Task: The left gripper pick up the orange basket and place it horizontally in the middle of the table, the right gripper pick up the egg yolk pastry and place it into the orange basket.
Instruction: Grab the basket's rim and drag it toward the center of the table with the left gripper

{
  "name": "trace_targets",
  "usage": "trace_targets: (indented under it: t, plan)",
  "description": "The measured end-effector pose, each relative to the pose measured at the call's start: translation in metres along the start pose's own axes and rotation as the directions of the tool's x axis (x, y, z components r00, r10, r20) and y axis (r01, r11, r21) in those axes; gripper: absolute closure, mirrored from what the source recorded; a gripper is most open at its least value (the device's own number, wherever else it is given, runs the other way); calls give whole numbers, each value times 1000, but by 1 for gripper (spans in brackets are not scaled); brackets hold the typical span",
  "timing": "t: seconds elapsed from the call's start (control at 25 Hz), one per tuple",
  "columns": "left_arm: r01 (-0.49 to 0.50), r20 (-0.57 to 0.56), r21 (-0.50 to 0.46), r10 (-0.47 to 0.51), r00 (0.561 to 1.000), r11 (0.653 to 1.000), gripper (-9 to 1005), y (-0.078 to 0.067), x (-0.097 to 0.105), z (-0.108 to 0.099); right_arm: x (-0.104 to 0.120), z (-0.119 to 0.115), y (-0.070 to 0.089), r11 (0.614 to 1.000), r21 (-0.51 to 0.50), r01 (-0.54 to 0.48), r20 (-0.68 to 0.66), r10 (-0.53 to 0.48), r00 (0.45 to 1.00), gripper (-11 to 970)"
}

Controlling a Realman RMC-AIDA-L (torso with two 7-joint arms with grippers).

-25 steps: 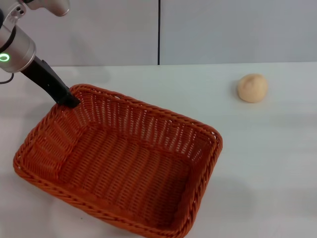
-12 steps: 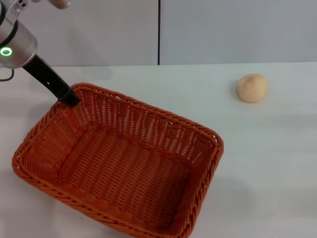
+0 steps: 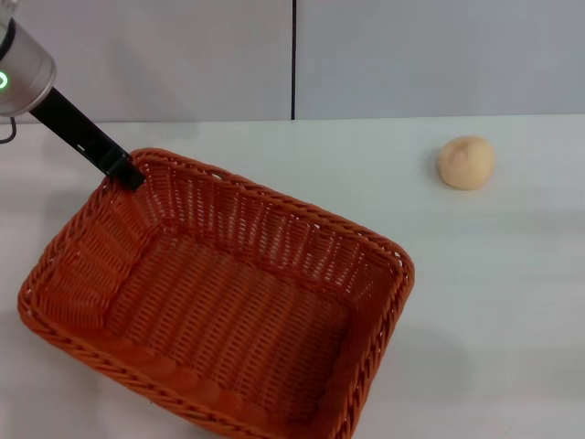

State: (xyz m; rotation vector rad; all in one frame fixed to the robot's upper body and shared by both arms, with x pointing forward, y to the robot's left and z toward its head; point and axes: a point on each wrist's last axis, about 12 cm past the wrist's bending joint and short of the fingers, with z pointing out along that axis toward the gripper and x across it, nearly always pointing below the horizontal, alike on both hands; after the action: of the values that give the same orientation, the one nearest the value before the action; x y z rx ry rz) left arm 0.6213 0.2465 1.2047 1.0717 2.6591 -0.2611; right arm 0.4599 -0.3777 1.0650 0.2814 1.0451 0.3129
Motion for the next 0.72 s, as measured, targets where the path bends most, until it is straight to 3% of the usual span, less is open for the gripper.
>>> trace_targets:
  t: [0.72]
  plan:
    - [131,44,48,-133,990,990,786,12,4,-18,0,5,0,1000,-7,4,1,-4,1000,345]
